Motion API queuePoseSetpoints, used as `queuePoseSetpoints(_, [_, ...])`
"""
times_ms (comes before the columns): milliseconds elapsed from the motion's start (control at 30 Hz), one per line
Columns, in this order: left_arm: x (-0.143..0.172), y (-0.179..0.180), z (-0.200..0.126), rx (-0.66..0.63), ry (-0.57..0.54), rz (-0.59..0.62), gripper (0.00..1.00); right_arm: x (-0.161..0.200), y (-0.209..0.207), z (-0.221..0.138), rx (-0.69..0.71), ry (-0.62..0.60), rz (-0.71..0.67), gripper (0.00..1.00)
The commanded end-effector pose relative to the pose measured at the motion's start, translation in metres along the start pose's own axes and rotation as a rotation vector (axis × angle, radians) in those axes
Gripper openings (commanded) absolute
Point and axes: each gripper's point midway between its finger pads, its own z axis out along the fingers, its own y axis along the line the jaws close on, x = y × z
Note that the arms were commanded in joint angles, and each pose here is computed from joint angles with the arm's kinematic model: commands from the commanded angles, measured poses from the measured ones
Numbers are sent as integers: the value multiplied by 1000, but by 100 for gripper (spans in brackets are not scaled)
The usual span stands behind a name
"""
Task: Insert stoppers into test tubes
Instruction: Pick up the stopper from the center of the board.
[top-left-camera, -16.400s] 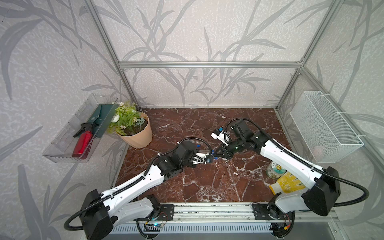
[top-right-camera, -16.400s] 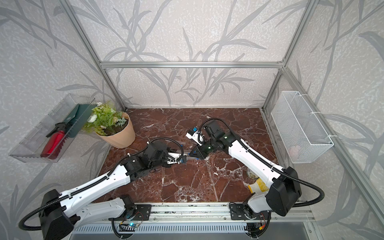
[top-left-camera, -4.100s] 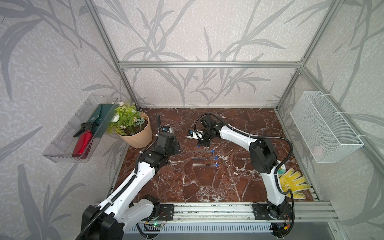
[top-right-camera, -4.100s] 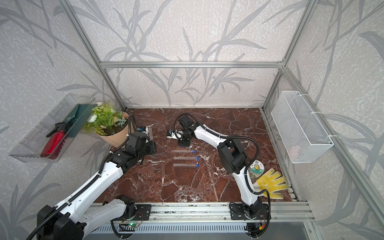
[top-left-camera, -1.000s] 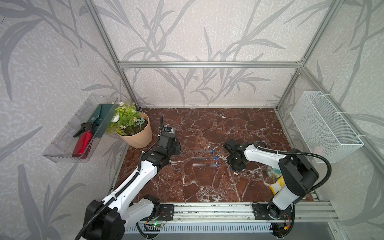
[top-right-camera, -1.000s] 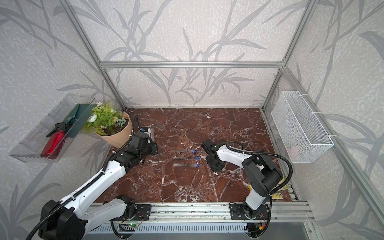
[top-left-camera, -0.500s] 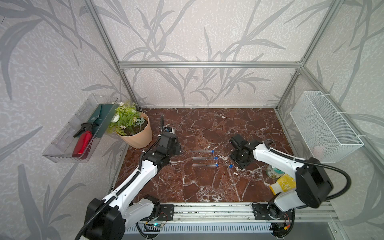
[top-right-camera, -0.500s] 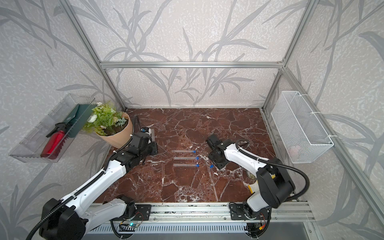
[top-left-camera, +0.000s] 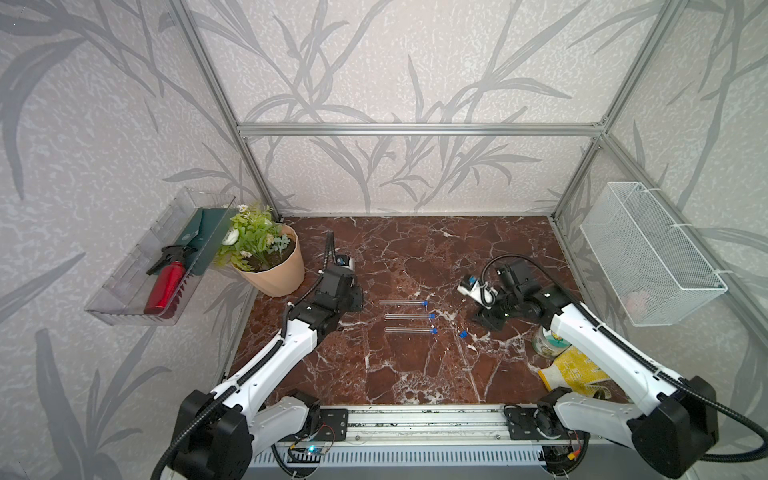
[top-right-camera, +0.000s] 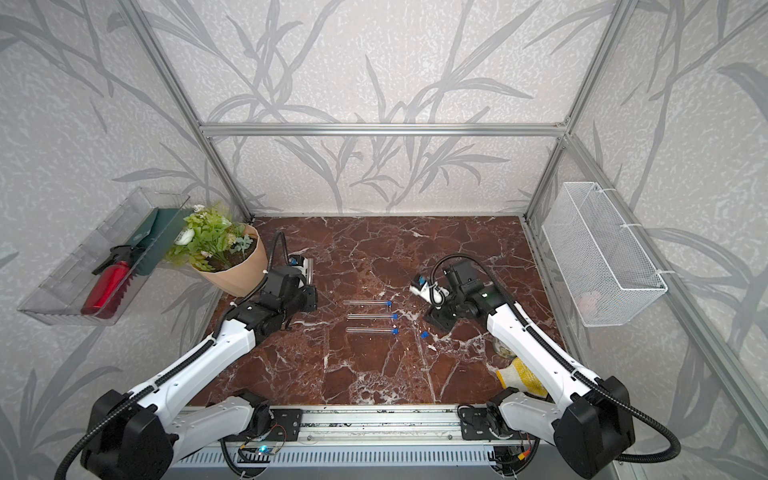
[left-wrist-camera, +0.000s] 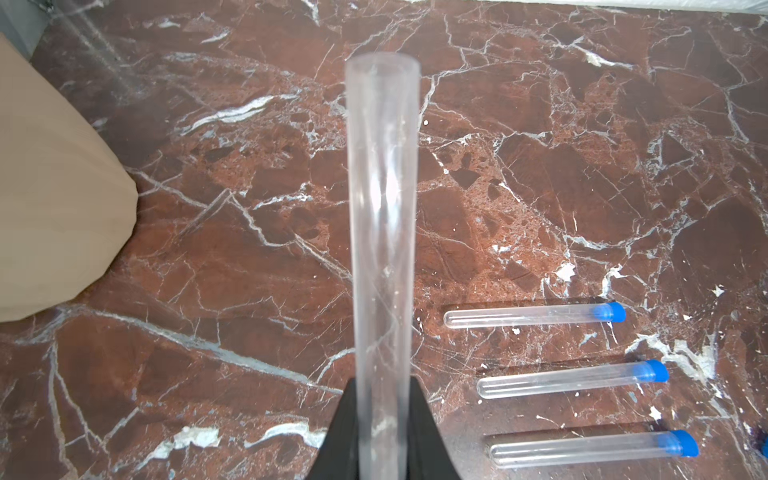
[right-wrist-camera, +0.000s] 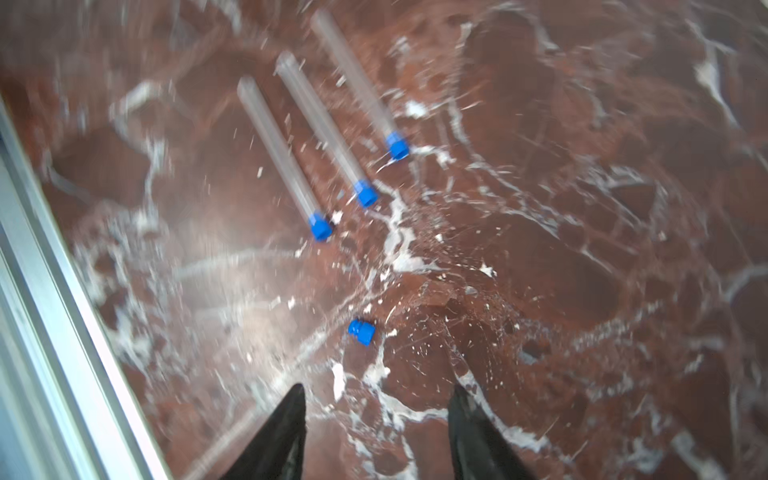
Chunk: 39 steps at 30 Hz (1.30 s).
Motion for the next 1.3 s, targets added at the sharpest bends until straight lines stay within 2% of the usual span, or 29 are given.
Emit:
queuePoseSetpoints(0, [0, 0, 3, 4, -21, 36, 0, 30, 26, 22, -188, 78, -555, 52])
queuePoseSetpoints(67, [2, 0, 4, 5, -22, 32, 0, 31, 25, 34, -230, 107, -631, 51])
queuePoseSetpoints(233, [4, 3, 1, -3, -33, 14, 0, 40, 22, 61, -279, 183, -714, 49])
queuePoseSetpoints(500, [6, 7, -6, -12, -40, 5, 0, 45, 8, 97, -237, 205, -722, 45])
queuePoseSetpoints(833, [8, 7, -6, -11, -32, 10, 0, 65, 12, 104, -268, 257, -705, 40])
queuePoseSetpoints(1267, [10, 7, -7, -10, -29, 29, 0, 72, 7, 110, -253, 301, -695, 27])
